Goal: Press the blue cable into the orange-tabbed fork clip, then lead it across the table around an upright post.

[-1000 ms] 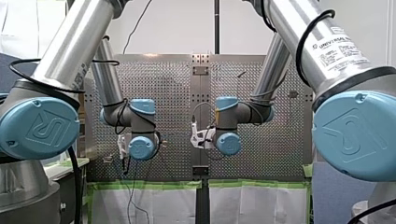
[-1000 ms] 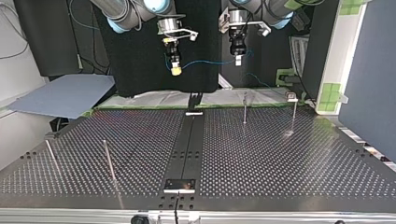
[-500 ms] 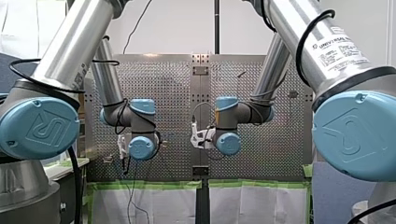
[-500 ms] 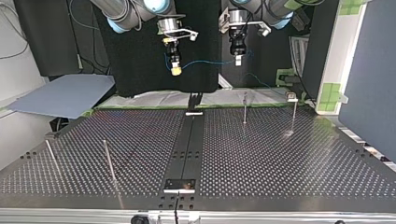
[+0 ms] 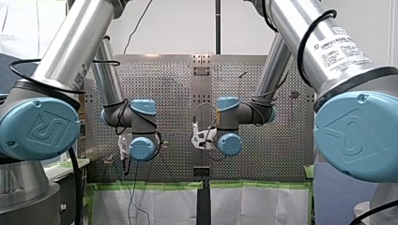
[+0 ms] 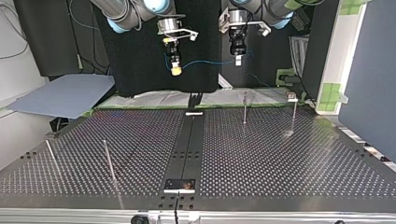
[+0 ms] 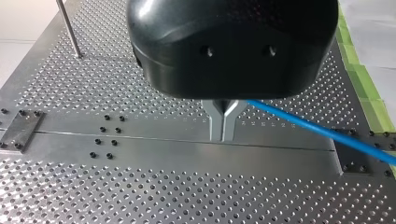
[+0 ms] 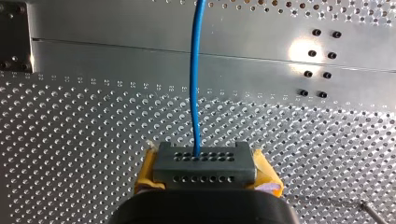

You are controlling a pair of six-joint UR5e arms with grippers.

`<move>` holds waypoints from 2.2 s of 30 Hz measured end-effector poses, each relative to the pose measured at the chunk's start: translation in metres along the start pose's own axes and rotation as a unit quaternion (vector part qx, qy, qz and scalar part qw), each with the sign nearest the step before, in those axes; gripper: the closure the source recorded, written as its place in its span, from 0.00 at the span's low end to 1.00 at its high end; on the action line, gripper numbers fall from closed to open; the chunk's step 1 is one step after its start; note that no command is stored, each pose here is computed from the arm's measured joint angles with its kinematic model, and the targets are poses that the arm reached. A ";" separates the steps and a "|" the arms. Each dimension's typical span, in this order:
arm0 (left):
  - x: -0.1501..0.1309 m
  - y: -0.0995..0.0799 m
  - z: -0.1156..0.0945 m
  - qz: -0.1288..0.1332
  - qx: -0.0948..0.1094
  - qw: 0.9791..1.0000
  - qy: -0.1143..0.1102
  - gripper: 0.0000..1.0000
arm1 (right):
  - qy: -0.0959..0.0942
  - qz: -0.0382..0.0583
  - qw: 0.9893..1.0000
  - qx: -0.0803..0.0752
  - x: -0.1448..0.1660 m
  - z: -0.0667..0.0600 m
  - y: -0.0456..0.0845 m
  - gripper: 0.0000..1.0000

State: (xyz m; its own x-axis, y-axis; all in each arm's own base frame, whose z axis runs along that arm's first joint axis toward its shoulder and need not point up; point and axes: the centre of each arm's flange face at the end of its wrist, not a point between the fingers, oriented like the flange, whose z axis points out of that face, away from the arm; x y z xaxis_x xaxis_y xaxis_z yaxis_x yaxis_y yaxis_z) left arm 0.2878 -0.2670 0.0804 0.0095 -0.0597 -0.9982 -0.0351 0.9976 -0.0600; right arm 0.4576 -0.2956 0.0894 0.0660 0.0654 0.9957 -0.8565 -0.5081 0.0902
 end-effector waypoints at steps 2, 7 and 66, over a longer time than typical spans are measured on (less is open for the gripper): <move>0.000 0.000 0.000 0.000 0.000 1.000 0.000 1.00 | 0.000 0.000 1.000 0.000 0.000 0.000 0.000 1.00; 0.000 0.000 0.000 0.000 0.000 1.000 0.000 1.00 | 0.000 0.000 1.000 0.000 0.000 0.000 0.000 1.00; 0.036 0.010 -0.005 0.026 -0.004 0.999 0.040 1.00 | -0.069 -0.024 0.997 -0.025 -0.047 0.020 -0.025 1.00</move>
State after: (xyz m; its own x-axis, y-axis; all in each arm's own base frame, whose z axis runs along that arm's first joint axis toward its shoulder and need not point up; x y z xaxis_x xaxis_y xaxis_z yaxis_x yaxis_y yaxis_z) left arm 0.2824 -0.2592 0.0436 -0.0720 -0.0112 -0.9973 -0.0410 0.9991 -0.0083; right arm 0.4862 -0.3028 0.0410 0.1748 -0.0318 0.9841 -0.8746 -0.4641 0.1403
